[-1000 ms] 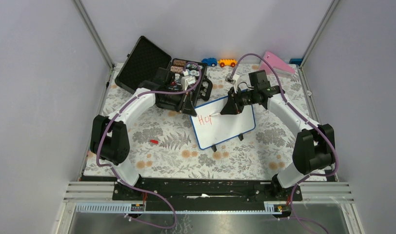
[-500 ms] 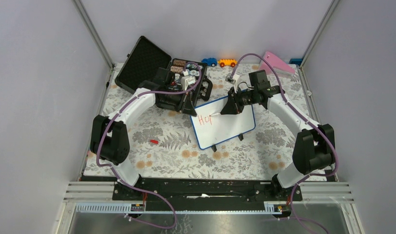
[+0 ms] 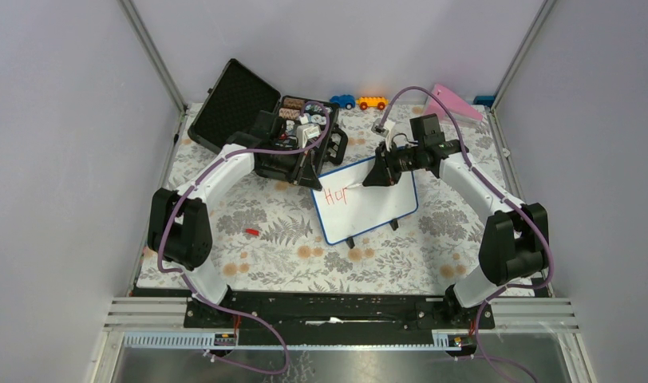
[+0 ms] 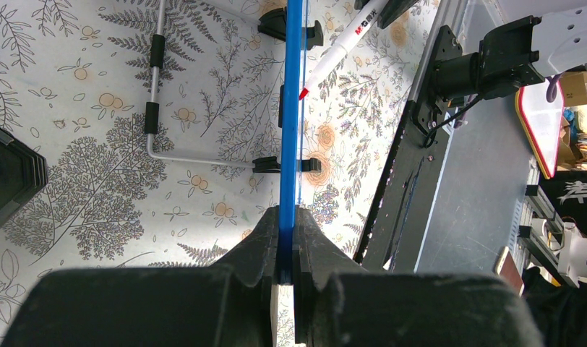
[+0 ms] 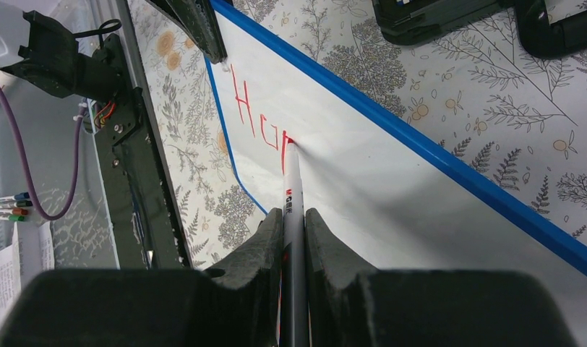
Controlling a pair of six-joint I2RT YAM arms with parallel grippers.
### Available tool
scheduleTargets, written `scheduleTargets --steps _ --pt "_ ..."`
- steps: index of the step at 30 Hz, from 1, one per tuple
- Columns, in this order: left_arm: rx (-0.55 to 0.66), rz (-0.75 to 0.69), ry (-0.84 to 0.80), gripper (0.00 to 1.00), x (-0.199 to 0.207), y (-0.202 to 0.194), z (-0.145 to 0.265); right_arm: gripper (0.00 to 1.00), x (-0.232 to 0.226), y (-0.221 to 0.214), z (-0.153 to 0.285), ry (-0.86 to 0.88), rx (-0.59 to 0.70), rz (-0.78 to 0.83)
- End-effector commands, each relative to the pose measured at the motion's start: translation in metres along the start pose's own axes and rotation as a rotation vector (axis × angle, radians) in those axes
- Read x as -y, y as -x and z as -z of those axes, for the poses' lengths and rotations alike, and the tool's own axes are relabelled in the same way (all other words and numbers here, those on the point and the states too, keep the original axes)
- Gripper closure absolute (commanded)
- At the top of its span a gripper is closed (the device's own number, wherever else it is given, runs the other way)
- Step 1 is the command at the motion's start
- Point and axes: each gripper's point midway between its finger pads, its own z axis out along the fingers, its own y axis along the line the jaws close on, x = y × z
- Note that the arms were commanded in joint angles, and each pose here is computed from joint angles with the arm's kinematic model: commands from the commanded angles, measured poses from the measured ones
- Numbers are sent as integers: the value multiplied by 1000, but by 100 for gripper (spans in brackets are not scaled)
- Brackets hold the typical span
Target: Write a sentence on the whiteboard
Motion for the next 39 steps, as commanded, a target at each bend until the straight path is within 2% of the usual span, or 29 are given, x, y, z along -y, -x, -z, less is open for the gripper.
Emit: scheduleTargets --steps 1,19,39 --pt "3 -40 6 100 0 5 -2 100 9 1 7 -52 10 51" --pt "2 -39 6 100 0 5 -2 100 0 -13 5 -13 -10 36" --pt "2 -39 8 100 1 4 -1 100 -13 -9 -4 21 -20 58"
